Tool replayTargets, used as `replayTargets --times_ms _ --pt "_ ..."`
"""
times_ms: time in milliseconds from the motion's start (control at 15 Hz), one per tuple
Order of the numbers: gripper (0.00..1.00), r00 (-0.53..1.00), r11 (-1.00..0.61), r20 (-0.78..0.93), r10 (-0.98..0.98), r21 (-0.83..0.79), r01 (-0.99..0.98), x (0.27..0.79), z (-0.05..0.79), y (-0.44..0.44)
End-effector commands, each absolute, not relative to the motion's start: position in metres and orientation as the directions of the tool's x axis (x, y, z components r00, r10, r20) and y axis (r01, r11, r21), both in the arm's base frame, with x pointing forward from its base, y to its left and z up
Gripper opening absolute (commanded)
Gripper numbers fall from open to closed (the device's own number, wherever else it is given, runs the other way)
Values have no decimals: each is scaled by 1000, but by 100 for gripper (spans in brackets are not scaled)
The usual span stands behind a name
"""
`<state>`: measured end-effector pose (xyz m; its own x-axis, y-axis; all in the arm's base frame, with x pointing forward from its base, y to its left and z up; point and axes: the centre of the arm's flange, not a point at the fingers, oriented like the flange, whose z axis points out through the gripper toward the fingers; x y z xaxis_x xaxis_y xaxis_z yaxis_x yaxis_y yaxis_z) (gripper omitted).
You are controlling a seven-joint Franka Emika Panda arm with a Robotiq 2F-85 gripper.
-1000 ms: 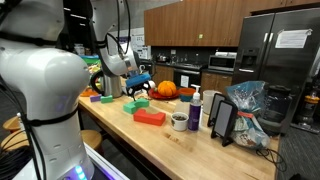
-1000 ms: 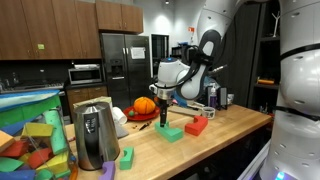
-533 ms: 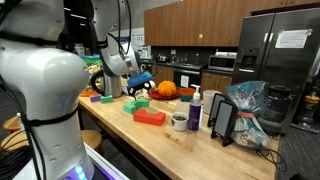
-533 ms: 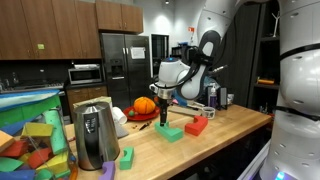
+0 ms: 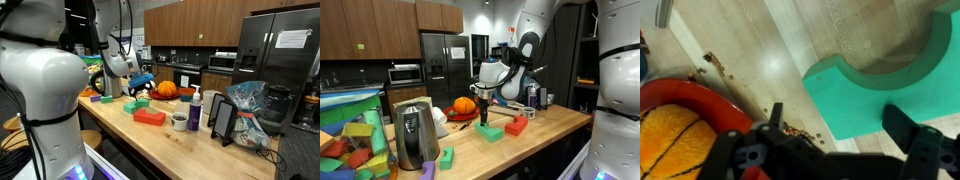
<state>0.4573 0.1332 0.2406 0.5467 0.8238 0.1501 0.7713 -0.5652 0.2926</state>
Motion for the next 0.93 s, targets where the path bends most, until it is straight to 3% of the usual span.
replayTargets --times_ms 0,867 --pt "100 518 -541 161 840 310 781 466 239 125" --pt "100 433 -468 178 883 371 802 482 230 113"
